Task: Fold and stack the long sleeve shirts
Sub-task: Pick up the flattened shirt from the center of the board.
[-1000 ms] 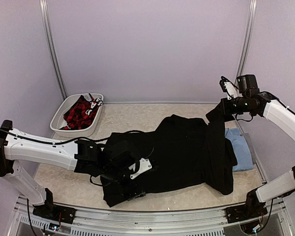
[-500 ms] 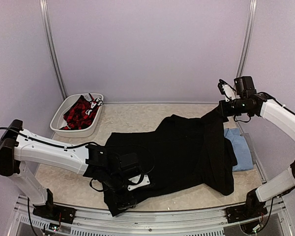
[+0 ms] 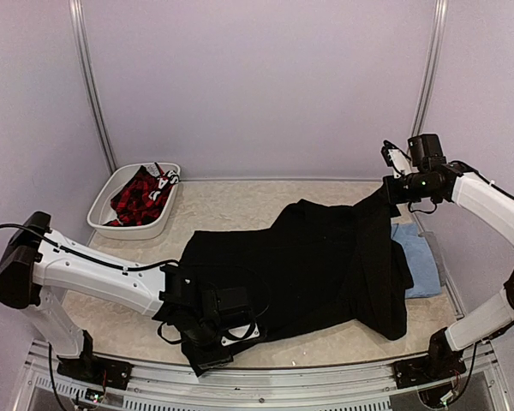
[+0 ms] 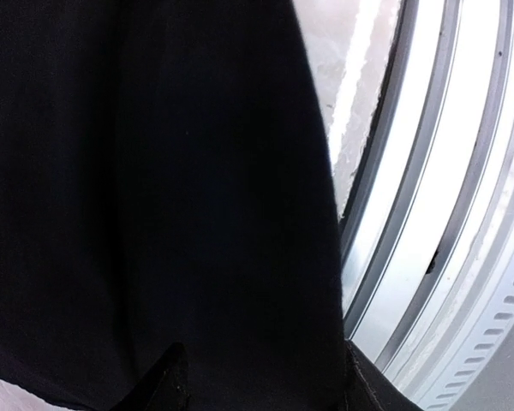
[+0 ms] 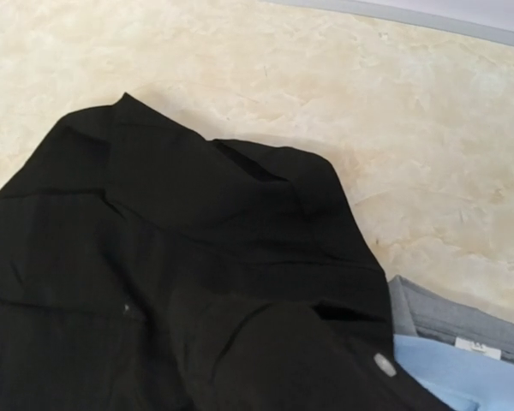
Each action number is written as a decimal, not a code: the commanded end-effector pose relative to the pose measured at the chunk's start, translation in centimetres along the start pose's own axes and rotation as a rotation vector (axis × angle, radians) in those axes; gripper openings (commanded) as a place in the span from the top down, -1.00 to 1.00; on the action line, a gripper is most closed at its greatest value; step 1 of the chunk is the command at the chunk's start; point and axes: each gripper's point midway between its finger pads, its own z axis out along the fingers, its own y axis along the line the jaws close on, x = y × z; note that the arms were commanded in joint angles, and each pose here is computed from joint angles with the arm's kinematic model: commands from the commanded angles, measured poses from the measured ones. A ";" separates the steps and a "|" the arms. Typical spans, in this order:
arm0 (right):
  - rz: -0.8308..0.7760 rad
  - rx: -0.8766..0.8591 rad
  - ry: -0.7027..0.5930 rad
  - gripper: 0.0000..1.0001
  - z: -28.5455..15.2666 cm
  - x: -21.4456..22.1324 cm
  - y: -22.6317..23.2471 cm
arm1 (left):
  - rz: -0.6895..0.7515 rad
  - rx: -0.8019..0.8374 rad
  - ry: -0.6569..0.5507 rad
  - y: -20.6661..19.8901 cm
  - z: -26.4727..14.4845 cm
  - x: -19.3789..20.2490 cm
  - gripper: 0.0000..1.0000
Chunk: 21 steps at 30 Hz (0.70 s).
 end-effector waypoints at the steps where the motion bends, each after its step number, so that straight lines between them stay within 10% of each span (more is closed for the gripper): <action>1: 0.007 0.024 -0.001 1.00 0.0 0.0 -0.9 | -0.014 -0.028 0.037 -0.5 -0.3 -0.4 -0.07; 9: 0.007 0.029 0.001 1.00 -0.1 0.1 -1.1 | -0.029 -0.041 0.060 -0.5 0.0 -0.2 0.27; 15: -0.005 0.058 -0.017 1.00 -1.0 -0.2 -1.6 | -0.054 -0.013 0.029 0.2 -1.1 -0.7 0.91; 21: -0.039 0.033 -0.082 1.00 -2.9 -1.9 -0.9 | -0.088 -0.003 -0.044 3.4 -2.8 -2.4 1.00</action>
